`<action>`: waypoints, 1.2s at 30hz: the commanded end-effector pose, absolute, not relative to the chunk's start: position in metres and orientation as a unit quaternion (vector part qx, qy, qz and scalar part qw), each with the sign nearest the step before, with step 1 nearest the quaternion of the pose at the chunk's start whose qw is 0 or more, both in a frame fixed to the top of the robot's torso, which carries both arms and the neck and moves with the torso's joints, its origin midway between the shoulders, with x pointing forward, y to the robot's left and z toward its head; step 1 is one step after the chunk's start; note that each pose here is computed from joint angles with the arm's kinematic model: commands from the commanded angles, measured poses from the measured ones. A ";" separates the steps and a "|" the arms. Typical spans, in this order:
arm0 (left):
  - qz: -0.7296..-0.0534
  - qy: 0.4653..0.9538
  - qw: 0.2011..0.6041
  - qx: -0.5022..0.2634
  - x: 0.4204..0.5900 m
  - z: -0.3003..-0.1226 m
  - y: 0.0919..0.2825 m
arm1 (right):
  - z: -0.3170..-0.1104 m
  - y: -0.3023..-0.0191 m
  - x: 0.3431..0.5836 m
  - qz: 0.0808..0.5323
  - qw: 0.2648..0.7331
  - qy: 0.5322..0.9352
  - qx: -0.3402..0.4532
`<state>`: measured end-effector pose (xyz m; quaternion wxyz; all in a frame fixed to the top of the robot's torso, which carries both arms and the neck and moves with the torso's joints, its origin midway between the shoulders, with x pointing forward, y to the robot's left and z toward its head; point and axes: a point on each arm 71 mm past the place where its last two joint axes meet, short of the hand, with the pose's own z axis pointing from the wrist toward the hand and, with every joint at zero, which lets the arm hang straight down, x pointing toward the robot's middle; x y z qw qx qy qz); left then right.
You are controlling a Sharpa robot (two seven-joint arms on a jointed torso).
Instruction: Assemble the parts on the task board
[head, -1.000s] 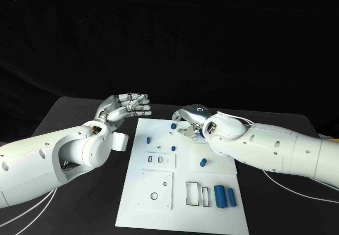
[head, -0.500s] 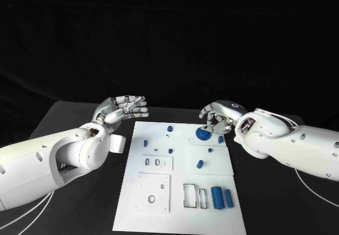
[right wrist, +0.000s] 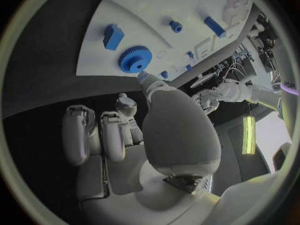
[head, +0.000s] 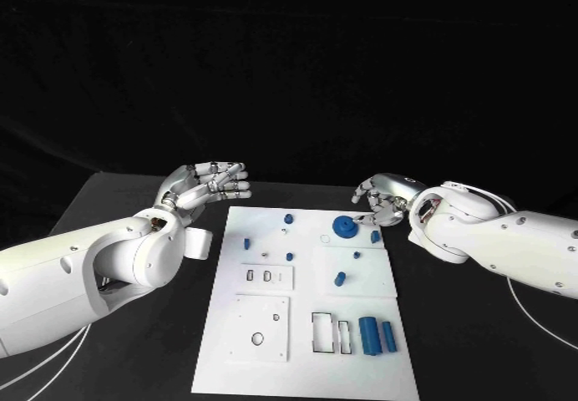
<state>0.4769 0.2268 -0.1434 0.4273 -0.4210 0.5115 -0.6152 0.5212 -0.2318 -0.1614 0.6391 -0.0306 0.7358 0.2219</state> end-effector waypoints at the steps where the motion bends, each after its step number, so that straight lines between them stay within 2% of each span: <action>1: -0.624 0.512 0.419 -0.416 0.477 -0.142 0.224 | -0.170 -0.229 0.522 0.203 0.618 0.758 -0.045; 18: -0.621 0.512 0.420 -0.418 0.478 -0.143 0.226 | -0.178 -0.216 0.516 0.213 0.610 0.761 -0.061; 36: -0.620 0.513 0.420 -0.419 0.478 -0.143 0.226 | -0.184 -0.214 0.519 0.205 0.601 0.770 -0.065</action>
